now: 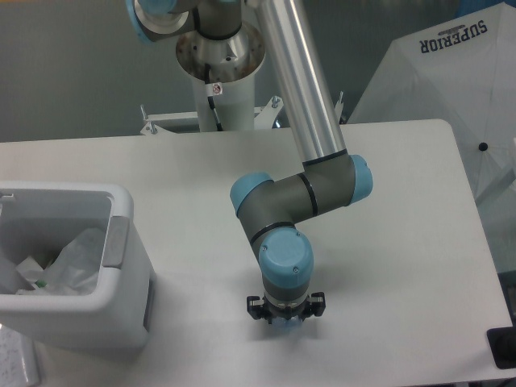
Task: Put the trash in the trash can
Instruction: 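Lower the gripper around the bottle and close on it, then lift the bottle and carry it over the trash bin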
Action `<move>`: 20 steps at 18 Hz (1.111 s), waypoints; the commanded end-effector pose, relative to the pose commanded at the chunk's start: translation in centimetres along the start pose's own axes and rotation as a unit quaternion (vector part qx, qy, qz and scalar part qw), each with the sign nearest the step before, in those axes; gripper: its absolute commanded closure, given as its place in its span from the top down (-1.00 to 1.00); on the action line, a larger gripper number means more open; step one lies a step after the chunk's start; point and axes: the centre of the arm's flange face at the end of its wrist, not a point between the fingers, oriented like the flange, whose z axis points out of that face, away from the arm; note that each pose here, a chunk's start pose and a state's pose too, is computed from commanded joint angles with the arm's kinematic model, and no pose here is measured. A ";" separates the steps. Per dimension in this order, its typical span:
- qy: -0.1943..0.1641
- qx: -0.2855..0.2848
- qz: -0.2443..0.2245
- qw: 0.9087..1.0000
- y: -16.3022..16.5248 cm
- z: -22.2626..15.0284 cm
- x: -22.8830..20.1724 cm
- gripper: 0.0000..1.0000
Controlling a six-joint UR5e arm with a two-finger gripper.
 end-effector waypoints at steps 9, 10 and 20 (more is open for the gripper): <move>-0.014 0.042 0.004 0.999 -2.4 -4.0 -1.2 0.28; -0.016 0.049 0.004 0.999 -2.5 -4.9 -1.3 0.28; 0.067 0.220 -0.004 0.973 -2.7 -19.3 1.3 0.28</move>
